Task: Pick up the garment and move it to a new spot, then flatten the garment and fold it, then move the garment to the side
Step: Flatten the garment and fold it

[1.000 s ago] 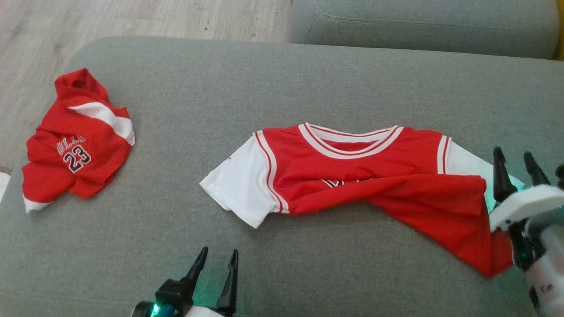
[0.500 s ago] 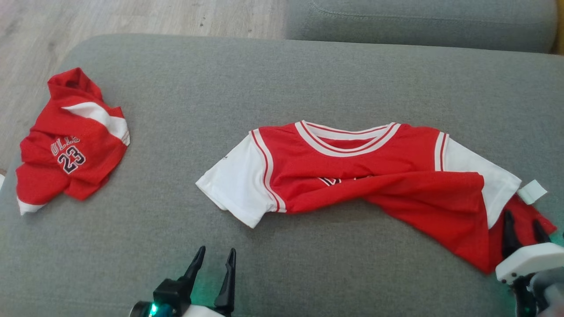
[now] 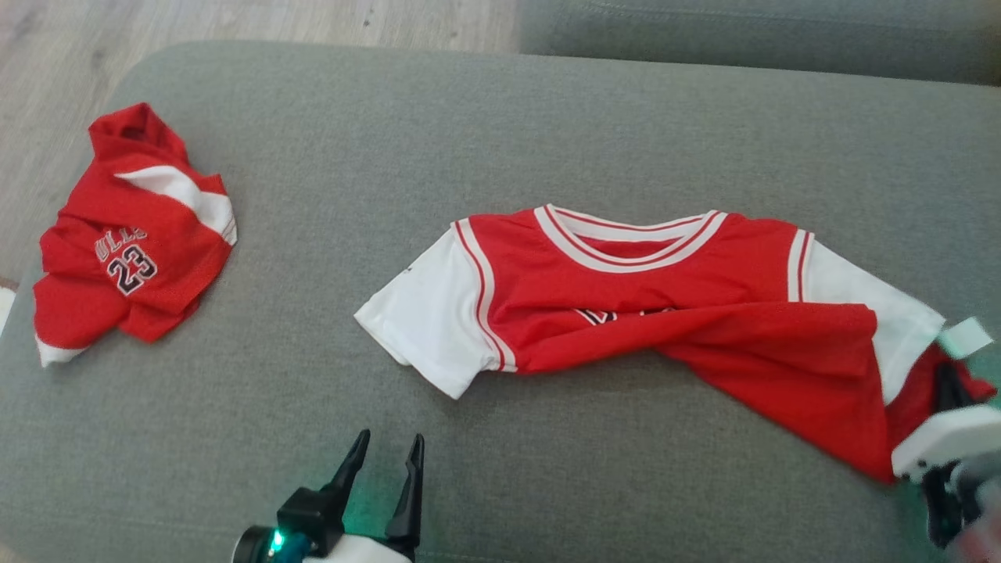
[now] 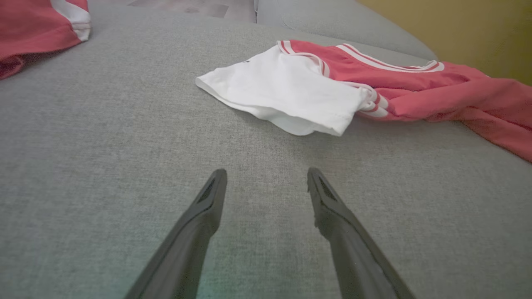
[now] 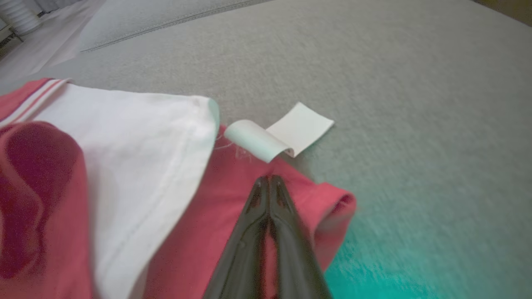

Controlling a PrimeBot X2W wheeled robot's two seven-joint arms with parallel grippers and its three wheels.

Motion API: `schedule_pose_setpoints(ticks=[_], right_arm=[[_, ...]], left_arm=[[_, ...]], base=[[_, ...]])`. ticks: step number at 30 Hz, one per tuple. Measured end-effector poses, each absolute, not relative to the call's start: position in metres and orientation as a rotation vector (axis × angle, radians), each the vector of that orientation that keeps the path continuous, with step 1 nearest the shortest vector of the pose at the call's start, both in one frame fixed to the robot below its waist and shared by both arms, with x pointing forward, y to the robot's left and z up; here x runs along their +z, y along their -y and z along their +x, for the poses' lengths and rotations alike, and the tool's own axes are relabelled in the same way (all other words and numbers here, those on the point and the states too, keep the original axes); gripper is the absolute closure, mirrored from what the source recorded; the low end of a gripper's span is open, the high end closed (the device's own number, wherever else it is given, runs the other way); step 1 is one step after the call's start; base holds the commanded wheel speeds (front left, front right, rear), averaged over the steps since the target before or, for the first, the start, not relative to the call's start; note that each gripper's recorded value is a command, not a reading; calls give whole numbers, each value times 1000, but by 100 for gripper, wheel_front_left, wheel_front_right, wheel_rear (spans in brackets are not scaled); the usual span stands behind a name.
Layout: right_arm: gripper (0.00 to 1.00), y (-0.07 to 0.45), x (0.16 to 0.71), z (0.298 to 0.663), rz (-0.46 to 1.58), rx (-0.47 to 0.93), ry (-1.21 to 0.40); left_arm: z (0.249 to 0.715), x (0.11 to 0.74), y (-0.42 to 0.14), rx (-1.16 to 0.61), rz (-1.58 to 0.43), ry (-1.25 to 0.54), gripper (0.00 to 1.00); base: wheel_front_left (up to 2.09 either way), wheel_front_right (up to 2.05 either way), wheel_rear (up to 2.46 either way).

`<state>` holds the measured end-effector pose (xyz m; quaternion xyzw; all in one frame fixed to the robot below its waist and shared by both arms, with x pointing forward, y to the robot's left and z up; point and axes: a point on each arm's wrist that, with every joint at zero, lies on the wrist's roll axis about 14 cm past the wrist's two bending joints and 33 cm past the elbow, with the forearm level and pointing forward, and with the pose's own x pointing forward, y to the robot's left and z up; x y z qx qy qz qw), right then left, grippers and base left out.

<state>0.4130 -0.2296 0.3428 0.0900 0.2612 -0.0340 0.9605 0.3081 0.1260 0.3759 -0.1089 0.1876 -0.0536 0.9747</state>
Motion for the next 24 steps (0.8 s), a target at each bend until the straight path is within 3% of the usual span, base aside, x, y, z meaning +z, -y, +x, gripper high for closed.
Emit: schedule_pose_setpoints(ticks=[4, 10, 15, 16, 17, 18, 24], right_arm=[[100, 220, 359, 439, 133, -12, -478], [100, 192, 464, 536, 31, 108, -167], [100, 184, 496, 569, -44, 134, -108], [68, 185, 496, 574, -48, 128, -123], [9, 187, 495, 577, -45, 118, -131], [0, 188, 492, 579, -59, 115, -142], [0, 190, 484, 573, -23, 86, -143]], left_arm=[[311, 377, -130, -94, -216, -375, 0], [311, 376, -136, -71, -224, -378, 0], [316, 381, -142, -51, -224, -360, 0], [317, 382, -145, -44, -227, -357, 0], [317, 382, -146, -38, -228, -356, 0], [315, 381, -147, -32, -231, -359, 0], [313, 382, -151, -13, -228, -356, 0]], base=[[0, 0, 0], [0, 0, 0], [0, 0, 0], [0, 0, 0], [0, 0, 0], [0, 0, 0], [0, 0, 0]])
